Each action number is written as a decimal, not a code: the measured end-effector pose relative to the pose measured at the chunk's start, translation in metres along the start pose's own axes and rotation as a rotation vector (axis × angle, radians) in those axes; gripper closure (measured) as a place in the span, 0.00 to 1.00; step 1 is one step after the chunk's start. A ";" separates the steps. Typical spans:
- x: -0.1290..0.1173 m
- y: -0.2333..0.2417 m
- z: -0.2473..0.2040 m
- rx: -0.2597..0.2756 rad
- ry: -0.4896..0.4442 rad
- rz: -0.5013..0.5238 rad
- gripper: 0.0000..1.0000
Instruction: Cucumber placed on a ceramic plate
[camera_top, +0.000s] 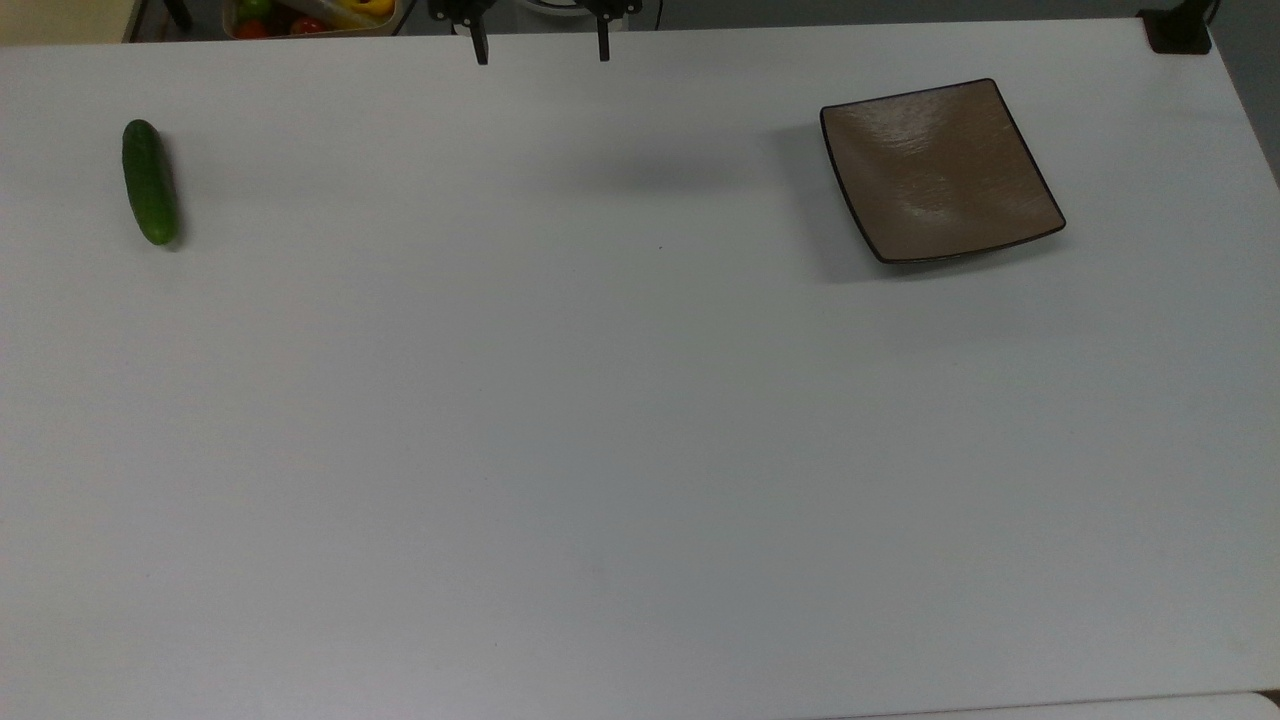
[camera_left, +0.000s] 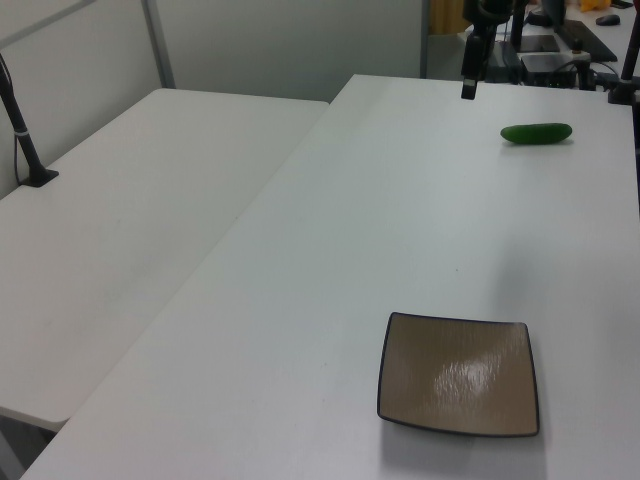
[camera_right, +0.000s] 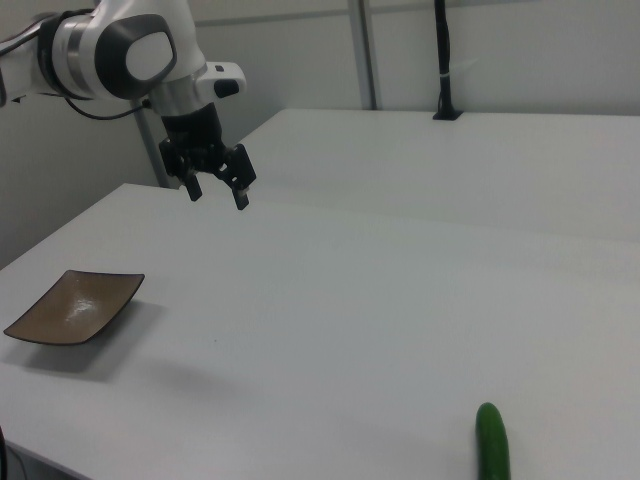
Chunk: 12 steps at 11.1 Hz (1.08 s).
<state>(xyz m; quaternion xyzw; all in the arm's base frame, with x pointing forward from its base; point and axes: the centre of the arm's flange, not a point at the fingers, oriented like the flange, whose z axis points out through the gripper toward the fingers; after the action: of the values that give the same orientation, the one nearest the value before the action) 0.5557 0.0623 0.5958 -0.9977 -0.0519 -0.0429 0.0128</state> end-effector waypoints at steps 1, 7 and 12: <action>0.000 0.000 0.000 0.000 0.000 -0.001 0.00; 0.000 -0.001 0.002 0.000 -0.003 -0.007 0.00; -0.002 0.006 0.009 0.001 -0.018 -0.180 0.00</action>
<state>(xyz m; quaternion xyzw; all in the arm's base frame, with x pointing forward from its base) 0.5555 0.0568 0.5868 -0.9893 -0.1414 -0.0347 0.0089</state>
